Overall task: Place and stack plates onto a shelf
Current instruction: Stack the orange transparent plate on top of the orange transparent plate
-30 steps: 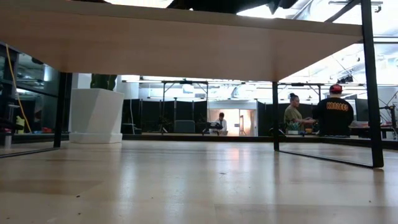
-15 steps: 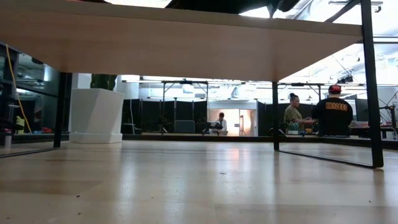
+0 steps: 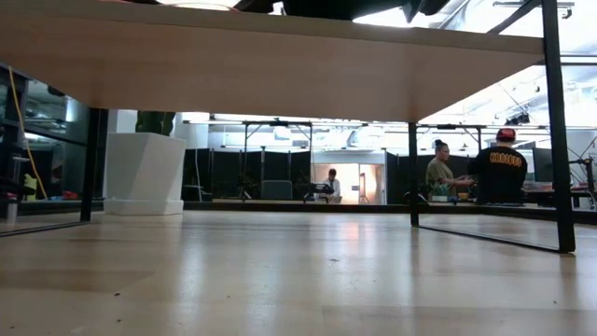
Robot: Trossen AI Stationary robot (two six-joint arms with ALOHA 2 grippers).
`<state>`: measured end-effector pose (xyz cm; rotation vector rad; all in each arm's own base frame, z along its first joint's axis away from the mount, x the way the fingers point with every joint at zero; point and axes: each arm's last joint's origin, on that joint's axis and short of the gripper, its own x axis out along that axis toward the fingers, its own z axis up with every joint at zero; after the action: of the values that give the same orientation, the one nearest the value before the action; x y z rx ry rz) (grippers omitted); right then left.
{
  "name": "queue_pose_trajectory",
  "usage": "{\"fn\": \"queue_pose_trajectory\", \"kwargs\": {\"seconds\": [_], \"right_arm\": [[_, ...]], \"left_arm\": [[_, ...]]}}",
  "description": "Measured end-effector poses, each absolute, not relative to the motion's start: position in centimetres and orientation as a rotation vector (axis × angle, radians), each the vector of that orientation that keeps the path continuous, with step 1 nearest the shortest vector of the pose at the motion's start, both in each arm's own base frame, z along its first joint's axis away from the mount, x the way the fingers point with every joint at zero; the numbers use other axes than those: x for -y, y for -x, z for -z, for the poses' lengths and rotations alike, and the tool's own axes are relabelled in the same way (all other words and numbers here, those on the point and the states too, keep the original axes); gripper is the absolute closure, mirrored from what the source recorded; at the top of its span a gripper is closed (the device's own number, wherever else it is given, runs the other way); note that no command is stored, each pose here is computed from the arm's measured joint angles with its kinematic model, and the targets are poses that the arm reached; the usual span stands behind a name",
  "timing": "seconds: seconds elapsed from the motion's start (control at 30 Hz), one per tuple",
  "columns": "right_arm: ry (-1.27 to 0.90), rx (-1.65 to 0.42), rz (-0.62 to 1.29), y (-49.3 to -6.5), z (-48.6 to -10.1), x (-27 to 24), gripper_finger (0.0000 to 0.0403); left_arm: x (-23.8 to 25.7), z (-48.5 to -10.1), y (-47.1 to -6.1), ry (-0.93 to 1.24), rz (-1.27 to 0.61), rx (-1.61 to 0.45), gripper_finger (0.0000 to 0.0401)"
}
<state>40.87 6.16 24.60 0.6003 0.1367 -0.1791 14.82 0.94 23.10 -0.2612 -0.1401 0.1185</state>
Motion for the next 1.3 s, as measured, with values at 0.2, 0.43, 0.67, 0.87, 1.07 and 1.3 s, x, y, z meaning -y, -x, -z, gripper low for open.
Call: {"fn": "queue_pose_trajectory", "kwargs": {"seconds": [0.2, 0.43, 0.67, 0.87, 1.07, 1.3], "right_arm": [[-0.609, -0.131, 0.129, -40.9, -24.8, -6.3, 0.0262], [-0.705, -0.109, 0.124, -40.9, -25.0, -6.4, 0.0251], [-0.674, -0.085, 0.103, -40.8, -25.3, -7.2, 0.0251], [-0.673, -0.080, 0.062, -41.2, -24.8, -7.6, 0.0251], [-0.634, -0.072, 0.047, -41.2, -24.9, -7.7, 0.0251], [-0.604, -0.055, -0.015, -41.0, -25.7, -7.8, 0.0251]], "left_arm": [[-0.9, -23.1, -14.8, 0.261, -0.118, 0.140, 0.0265], [-0.9, -23.1, -14.8, 0.261, -0.119, 0.140, 0.0265], [-0.9, -23.1, -14.8, 0.261, -0.118, 0.140, 0.0265], [-0.9, -23.1, -14.8, 0.261, -0.121, 0.139, 0.0265], [-0.9, -23.1, -14.8, 0.261, -0.123, 0.139, 0.0265], [-0.6, -23.6, -14.6, 0.254, -0.006, 0.174, 0.0265]]}}
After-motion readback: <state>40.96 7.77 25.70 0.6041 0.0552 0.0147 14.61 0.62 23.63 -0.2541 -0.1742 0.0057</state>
